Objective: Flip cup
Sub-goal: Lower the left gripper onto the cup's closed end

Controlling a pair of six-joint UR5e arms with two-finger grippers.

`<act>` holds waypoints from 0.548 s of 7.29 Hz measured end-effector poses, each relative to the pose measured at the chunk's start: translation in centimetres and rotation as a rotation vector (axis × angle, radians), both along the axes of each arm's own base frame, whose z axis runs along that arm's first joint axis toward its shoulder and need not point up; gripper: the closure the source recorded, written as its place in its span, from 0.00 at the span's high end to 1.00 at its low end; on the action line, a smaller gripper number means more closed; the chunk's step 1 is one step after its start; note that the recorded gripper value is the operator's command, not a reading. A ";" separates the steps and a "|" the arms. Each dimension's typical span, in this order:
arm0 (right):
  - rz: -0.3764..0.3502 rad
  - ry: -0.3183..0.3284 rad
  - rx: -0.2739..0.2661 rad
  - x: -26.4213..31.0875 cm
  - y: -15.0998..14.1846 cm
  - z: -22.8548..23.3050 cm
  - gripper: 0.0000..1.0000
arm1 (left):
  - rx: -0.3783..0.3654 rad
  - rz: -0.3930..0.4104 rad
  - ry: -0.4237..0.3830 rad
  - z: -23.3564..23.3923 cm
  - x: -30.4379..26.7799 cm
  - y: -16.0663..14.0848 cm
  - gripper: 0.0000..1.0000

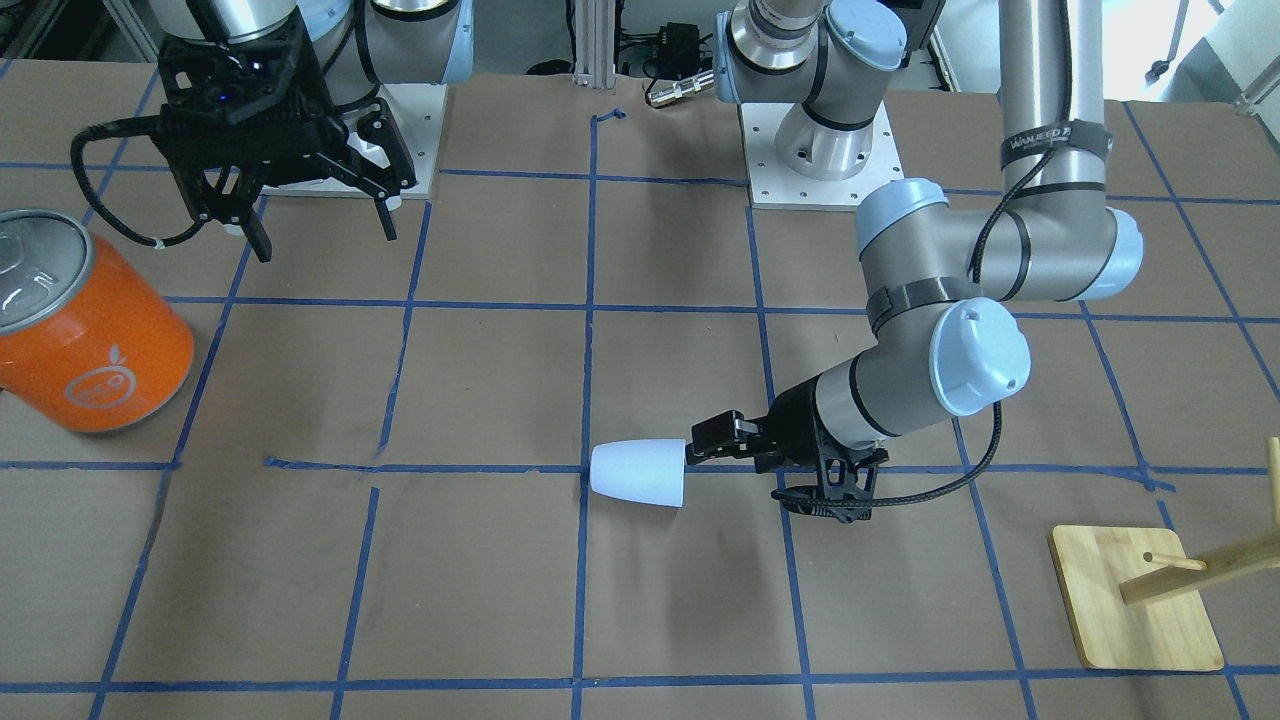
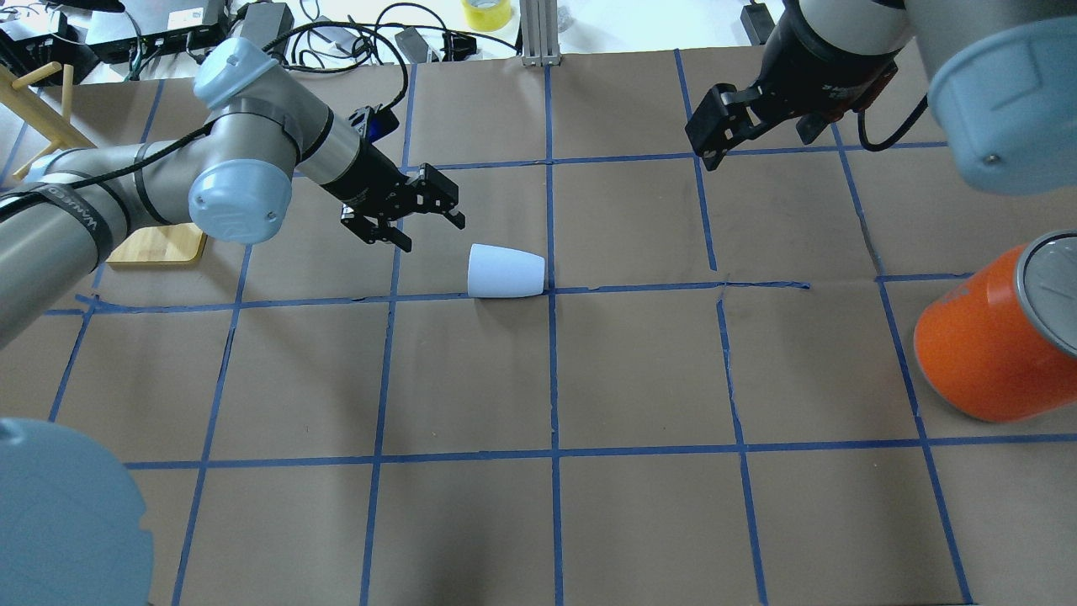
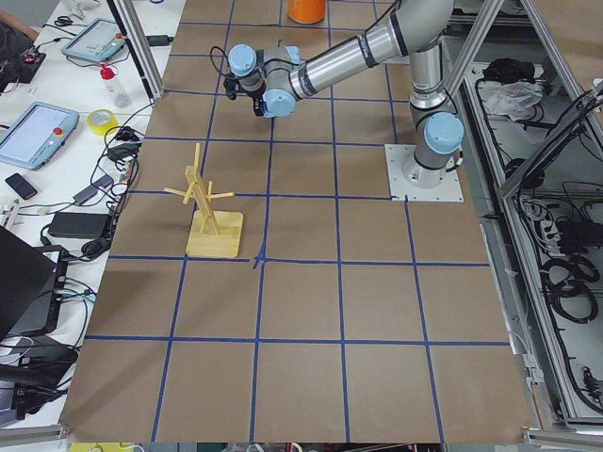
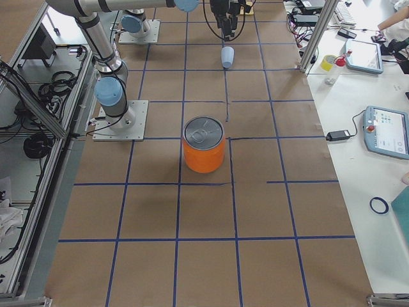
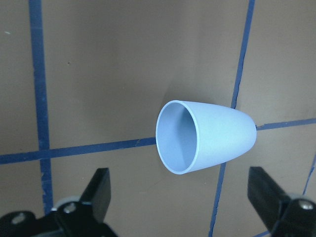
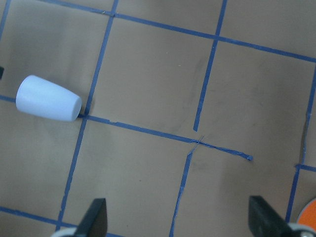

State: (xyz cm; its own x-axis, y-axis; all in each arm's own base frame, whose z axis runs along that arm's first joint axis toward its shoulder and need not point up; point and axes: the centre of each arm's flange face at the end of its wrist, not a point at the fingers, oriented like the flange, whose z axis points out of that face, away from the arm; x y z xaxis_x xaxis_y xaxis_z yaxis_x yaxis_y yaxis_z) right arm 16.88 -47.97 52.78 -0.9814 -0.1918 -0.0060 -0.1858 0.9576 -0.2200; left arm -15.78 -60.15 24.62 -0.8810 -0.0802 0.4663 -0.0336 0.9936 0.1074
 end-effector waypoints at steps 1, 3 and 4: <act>-0.055 0.001 -0.001 -0.1 0.1 0.1 1.00 | 0.003 -0.019 0.011 -1.6 -1.6 -0.2 1.00; -0.097 0.024 0.033 -0.5 0.9 0.2 1.00 | 0.025 -0.018 0.037 -4.1 -3.5 -0.4 1.00; -0.103 0.035 0.060 -0.6 1.4 0.1 1.00 | 0.039 -0.020 0.039 -4.8 -4.1 -0.3 0.94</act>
